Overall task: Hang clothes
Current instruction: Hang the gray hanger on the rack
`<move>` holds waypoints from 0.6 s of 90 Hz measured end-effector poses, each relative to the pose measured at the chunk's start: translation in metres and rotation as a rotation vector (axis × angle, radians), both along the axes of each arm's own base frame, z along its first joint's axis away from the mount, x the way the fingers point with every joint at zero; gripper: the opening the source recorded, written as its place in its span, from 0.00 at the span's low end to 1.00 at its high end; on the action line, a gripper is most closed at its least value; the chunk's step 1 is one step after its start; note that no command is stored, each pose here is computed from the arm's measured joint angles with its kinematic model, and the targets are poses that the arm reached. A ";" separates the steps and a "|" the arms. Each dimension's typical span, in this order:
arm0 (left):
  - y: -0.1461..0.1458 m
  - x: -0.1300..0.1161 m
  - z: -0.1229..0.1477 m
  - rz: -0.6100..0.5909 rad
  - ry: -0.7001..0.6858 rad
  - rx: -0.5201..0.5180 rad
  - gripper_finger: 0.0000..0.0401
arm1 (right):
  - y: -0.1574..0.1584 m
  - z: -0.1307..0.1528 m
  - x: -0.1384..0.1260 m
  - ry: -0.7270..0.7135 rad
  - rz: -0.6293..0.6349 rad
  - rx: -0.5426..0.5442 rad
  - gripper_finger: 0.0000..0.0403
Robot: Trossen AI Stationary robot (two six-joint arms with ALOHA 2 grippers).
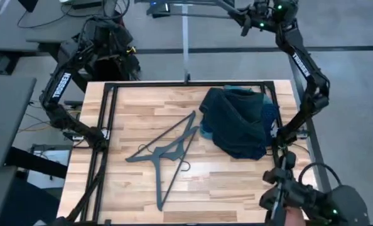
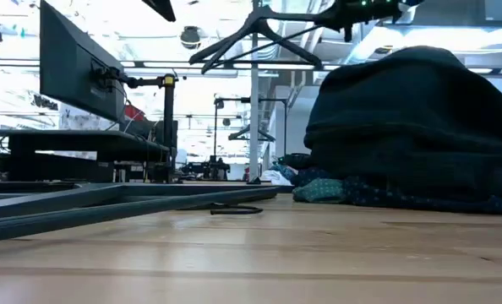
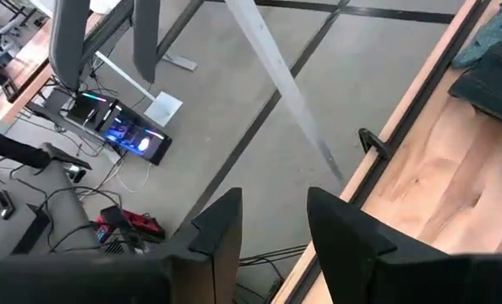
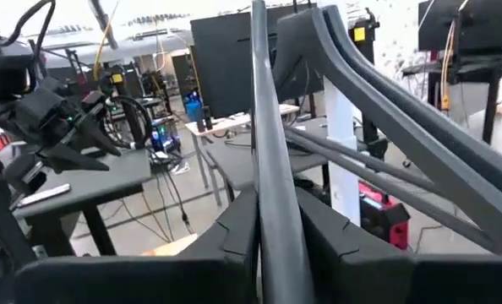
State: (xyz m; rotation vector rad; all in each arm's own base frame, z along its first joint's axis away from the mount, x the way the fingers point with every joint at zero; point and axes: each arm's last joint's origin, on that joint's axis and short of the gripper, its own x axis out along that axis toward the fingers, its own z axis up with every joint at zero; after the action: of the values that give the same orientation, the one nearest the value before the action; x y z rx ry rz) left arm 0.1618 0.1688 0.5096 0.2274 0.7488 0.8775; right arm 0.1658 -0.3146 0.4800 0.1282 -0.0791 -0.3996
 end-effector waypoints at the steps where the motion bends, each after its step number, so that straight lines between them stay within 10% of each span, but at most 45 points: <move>1: 0.000 0.000 0.000 -0.001 -0.002 -0.002 0.30 | 0.000 0.000 -0.001 0.001 -0.001 0.005 0.17; 29: -0.004 0.001 -0.009 -0.044 -0.043 -0.154 0.30 | 0.031 0.004 -0.037 0.161 -0.066 0.085 0.51; 54: -0.024 0.020 -0.051 -0.016 0.002 -0.495 0.27 | 0.088 -0.003 -0.046 0.374 0.026 0.183 0.57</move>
State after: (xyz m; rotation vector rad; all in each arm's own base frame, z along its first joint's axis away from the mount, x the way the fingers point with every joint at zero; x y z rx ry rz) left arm 0.1814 0.1447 0.4586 -0.2048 0.9398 0.6525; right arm 0.1202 -0.2267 0.4772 0.2327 0.3286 -0.3983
